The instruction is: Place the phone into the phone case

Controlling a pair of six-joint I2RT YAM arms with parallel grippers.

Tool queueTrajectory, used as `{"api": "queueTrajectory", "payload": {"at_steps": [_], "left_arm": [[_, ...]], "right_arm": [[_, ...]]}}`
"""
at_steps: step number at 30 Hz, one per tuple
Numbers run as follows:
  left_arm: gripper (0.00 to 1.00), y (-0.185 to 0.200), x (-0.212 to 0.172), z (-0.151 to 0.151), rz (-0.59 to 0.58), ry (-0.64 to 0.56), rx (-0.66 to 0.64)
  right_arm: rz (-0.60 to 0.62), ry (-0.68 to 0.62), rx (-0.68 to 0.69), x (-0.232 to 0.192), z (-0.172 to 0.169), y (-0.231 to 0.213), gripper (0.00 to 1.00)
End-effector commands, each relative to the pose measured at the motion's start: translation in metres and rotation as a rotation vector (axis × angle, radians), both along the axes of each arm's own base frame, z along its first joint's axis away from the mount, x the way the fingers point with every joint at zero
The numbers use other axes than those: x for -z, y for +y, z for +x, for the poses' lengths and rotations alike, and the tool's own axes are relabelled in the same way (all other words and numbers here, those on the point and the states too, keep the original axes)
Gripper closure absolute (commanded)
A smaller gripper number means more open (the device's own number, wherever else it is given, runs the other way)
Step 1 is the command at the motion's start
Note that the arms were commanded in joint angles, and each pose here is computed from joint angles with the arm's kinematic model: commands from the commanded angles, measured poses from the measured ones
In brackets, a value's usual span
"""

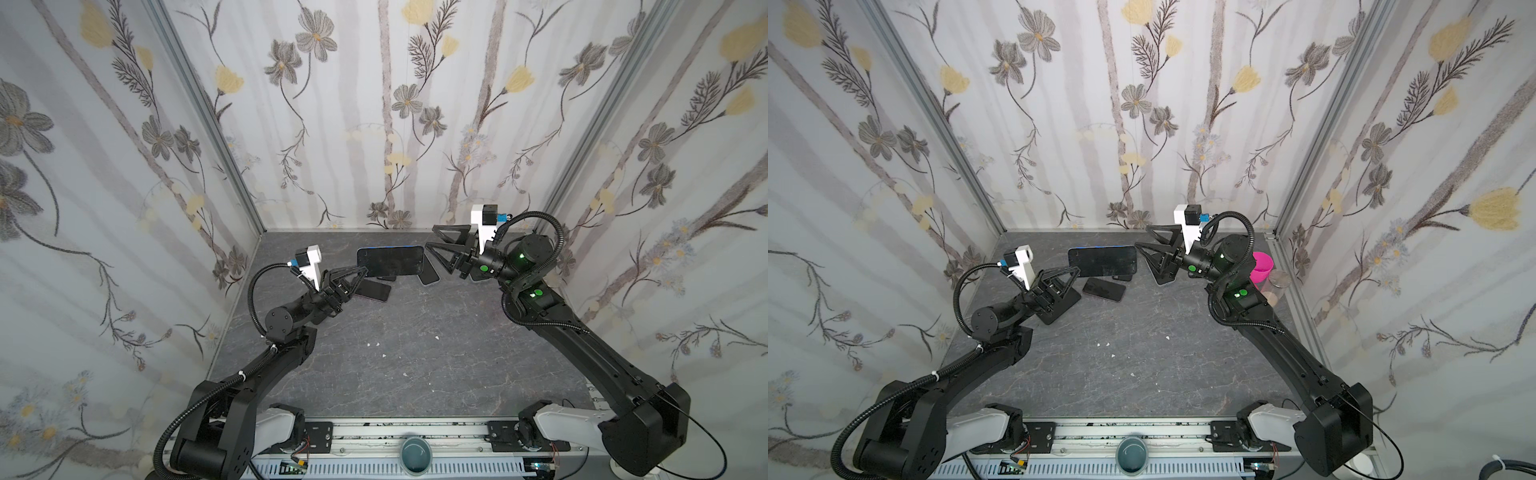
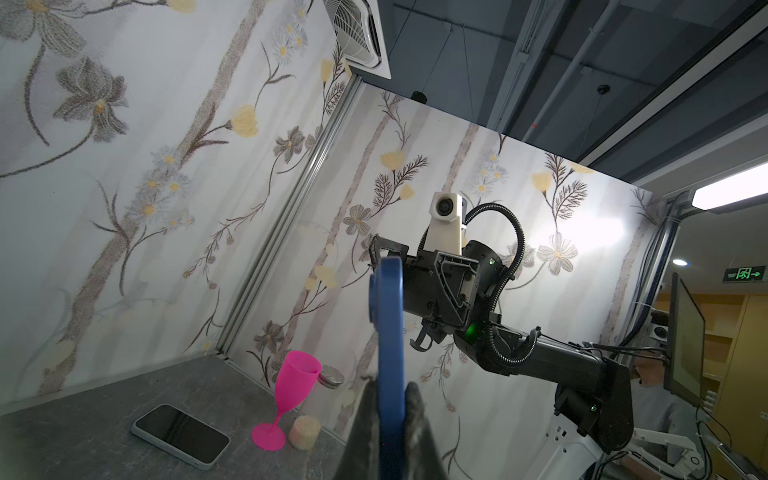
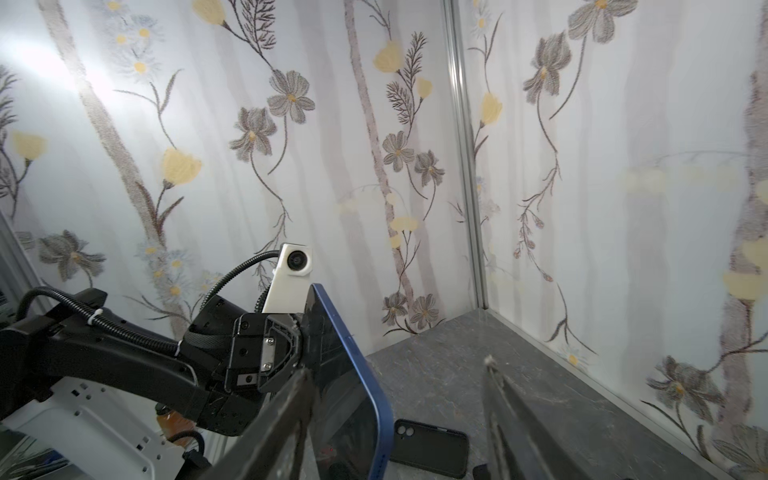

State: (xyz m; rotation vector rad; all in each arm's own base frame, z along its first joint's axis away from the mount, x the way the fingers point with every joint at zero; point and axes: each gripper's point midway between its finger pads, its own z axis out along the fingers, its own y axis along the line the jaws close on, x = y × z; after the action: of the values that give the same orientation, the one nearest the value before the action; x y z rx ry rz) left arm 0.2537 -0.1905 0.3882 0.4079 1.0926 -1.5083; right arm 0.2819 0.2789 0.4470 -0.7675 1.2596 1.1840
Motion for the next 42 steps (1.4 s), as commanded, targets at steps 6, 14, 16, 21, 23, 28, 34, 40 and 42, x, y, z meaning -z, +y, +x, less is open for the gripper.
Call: {"api": "queueTrajectory", "payload": {"at_steps": [6,14,16,21,23,28,34,40,42], "left_arm": [[1.0,0.015,-0.03,-0.036,-0.082,-0.22,-0.013],[1.0,0.016,-0.033,-0.043,-0.081,-0.254,-0.026],[1.0,0.017,-0.034,-0.045,-0.08,-0.263,-0.028],[1.0,0.017,-0.036,-0.049,-0.078,-0.288,-0.035],[1.0,0.018,-0.037,-0.05,-0.079,-0.293,-0.041],[1.0,0.019,-0.038,-0.053,-0.08,-0.305,-0.046],[1.0,0.02,-0.038,-0.055,-0.081,-0.319,-0.059],[1.0,0.022,-0.039,-0.057,-0.086,-0.328,-0.071],[1.0,0.023,-0.038,-0.055,-0.088,-0.322,-0.078]], "right_arm": [[-0.037,-0.013,-0.195,0.002,-0.023,0.023,0.44],[-0.055,0.02,-0.214,0.013,-0.022,0.031,0.45],[-0.061,0.028,-0.219,0.016,-0.022,0.031,0.45],[-0.076,0.054,-0.256,0.022,-0.028,0.036,0.5],[-0.081,0.066,-0.282,0.025,-0.031,0.038,0.54],[-0.078,0.089,-0.316,0.028,-0.039,0.043,0.63],[-0.056,0.097,-0.332,0.027,-0.043,0.047,0.72],[-0.056,0.1,-0.333,0.027,-0.043,0.047,0.89],[-0.056,0.1,-0.331,0.026,-0.043,0.047,0.96]]}}
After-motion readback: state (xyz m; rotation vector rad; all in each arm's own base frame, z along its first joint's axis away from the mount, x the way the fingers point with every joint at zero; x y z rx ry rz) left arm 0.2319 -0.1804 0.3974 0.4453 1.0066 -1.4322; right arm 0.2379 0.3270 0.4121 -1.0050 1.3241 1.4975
